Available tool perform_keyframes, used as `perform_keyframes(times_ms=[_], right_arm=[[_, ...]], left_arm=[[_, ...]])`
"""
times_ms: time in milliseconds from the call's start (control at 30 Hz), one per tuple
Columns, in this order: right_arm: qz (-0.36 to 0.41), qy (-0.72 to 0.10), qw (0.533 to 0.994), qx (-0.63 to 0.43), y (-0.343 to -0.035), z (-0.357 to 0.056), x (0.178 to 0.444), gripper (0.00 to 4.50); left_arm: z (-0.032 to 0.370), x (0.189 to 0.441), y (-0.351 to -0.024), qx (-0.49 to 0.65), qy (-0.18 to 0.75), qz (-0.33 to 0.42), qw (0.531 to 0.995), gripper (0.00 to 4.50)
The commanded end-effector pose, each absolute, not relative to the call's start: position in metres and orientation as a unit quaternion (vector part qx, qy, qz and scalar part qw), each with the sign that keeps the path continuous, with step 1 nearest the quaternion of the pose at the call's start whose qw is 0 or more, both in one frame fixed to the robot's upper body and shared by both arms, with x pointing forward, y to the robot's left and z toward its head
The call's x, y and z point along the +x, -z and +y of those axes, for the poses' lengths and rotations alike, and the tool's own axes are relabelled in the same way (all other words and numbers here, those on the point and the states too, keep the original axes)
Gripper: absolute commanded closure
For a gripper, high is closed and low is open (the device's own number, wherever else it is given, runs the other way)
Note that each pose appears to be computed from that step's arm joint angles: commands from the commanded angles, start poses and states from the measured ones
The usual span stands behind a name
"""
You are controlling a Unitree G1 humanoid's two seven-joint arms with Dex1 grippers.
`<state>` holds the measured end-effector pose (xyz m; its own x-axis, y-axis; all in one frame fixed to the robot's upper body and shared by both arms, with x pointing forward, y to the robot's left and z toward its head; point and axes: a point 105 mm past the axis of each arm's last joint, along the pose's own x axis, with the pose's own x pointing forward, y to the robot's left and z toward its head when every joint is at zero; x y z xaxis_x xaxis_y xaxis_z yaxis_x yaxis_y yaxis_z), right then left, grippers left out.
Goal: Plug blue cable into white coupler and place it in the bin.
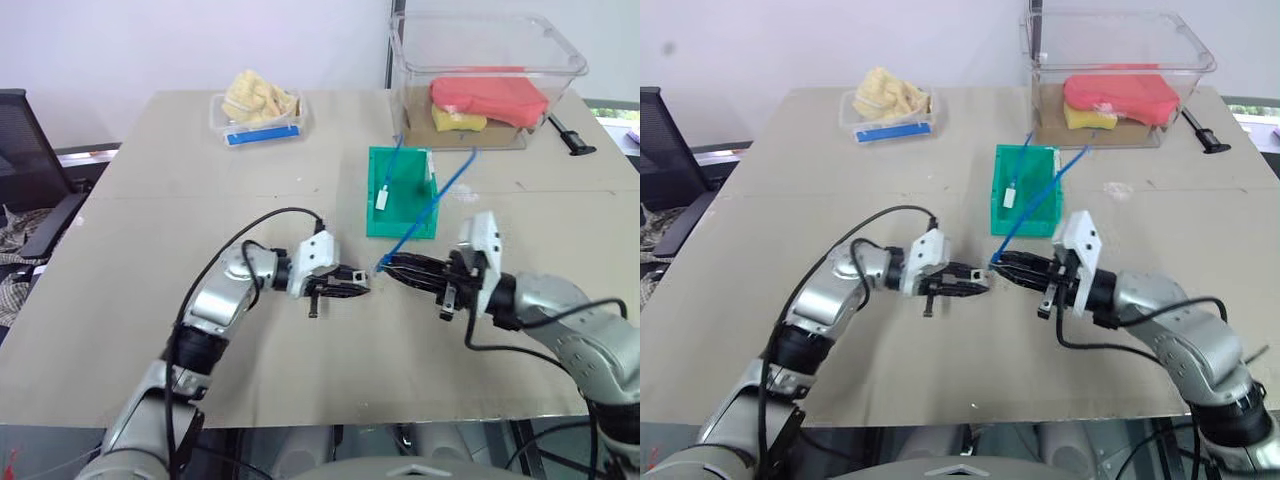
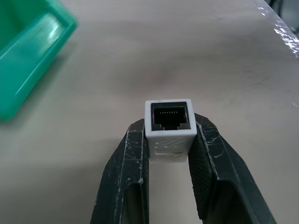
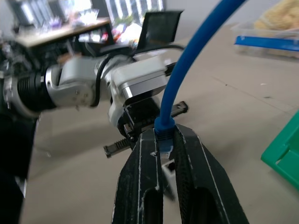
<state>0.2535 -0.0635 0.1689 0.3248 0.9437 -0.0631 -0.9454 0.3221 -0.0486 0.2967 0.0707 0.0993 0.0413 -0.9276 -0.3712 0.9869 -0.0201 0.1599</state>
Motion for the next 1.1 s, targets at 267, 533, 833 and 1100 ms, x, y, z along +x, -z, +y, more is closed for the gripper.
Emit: perform_keyframes(times_ms=[267,533,833,1100], right_arm=[[0.026,-0.623,0.768,-0.143,-0.146,-0.063,0.267,4.5],[0.032,-0.632,0.759,-0.154,-0.135,-0.058,0.269,4.5],[0.058,-0.628,0.754,-0.185,-0.119,-0.065,0.271,4.5],[0.075,-0.637,0.739,-0.207,-0.112,-0.067,0.267,4.5]], left_arm=[[0.059,0.303,-0.091,0.234,0.715,0.074,0.655,3.94],[0.057,0.299,-0.09,0.232,0.725,0.071,0.645,3.94],[0.055,0.296,-0.091,0.235,0.731,0.068,0.637,3.94],[0.053,0.297,-0.092,0.237,0.731,0.066,0.637,3.94]])
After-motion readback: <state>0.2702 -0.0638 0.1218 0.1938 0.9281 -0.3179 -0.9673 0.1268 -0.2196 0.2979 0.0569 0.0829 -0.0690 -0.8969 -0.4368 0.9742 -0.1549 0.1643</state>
